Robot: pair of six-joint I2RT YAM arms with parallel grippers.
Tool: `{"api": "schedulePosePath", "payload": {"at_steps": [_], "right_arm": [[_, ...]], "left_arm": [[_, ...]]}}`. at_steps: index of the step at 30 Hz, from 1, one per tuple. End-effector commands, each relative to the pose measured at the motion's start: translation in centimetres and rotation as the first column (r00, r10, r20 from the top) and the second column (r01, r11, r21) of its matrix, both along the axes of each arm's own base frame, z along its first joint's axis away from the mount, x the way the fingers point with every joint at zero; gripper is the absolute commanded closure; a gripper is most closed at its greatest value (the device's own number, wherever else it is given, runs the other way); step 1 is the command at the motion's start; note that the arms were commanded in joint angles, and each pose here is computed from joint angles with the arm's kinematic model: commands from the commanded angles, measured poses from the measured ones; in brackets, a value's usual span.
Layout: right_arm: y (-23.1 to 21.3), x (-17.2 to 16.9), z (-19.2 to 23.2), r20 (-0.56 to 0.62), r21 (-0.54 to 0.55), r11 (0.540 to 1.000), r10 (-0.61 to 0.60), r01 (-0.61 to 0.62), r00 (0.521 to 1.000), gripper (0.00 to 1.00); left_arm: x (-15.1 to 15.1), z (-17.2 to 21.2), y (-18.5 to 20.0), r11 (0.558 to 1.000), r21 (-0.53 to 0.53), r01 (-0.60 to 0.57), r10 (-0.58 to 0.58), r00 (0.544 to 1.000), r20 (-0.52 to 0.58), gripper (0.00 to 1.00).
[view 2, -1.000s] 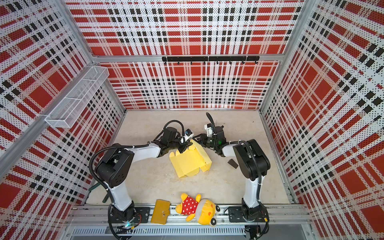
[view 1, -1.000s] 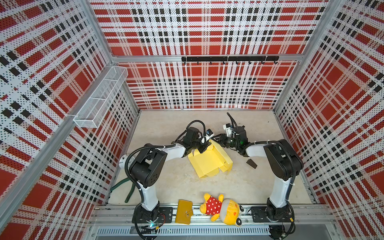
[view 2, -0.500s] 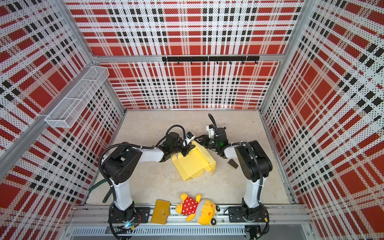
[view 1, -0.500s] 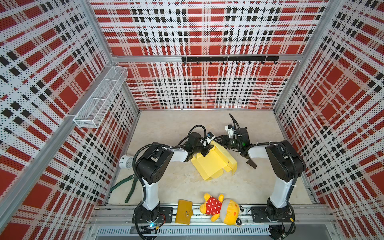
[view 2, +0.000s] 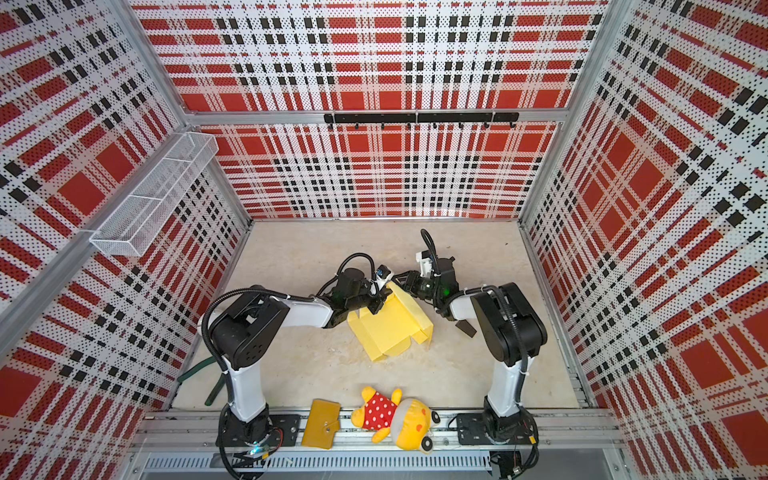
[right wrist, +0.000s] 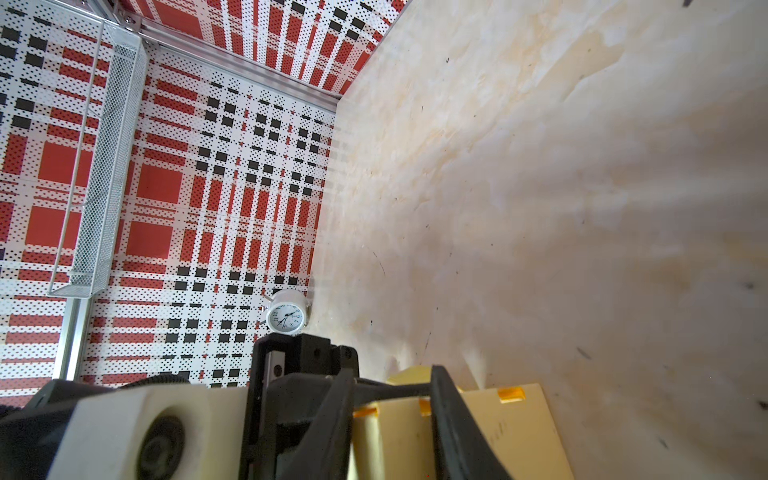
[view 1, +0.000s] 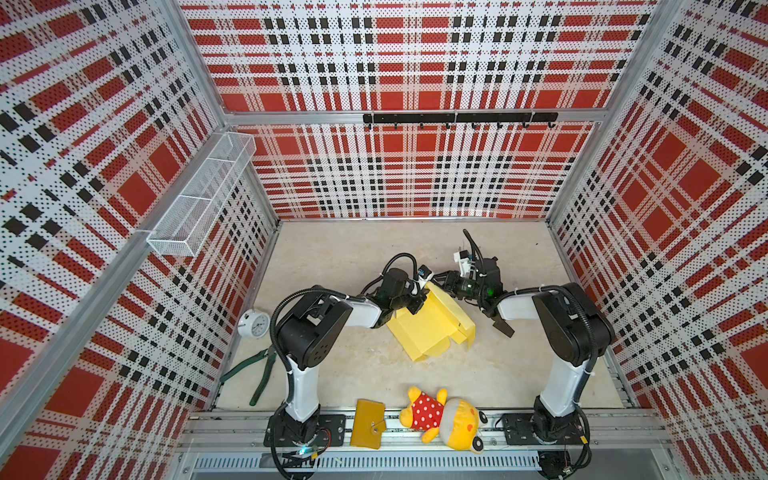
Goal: Fold the paper box
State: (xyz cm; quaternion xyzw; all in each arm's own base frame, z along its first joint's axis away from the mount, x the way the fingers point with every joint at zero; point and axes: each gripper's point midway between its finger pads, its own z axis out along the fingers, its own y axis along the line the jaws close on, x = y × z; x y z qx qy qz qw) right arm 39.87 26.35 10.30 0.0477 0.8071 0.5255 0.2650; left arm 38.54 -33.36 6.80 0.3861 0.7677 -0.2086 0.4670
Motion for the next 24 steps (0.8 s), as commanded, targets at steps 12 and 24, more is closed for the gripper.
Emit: {"api": "schedulePosePath", "payload": {"at_steps": [12,24], "right_arm": [[0.1,-1.5,-0.7,-0.043,-0.009,1.0,0.011,-0.011,0.999,0.69],[0.0,-1.4,-0.5,-0.044,-0.005,1.0,0.003,-0.003,0.999,0.71]], "left_arm": [[-0.5,-1.3,0.2,0.996,0.048,-0.069,0.066,0.995,0.073,0.8],[0.3,-2.0,0.2,0.993,-0.017,-0.118,0.118,0.993,0.005,0.81]]}}
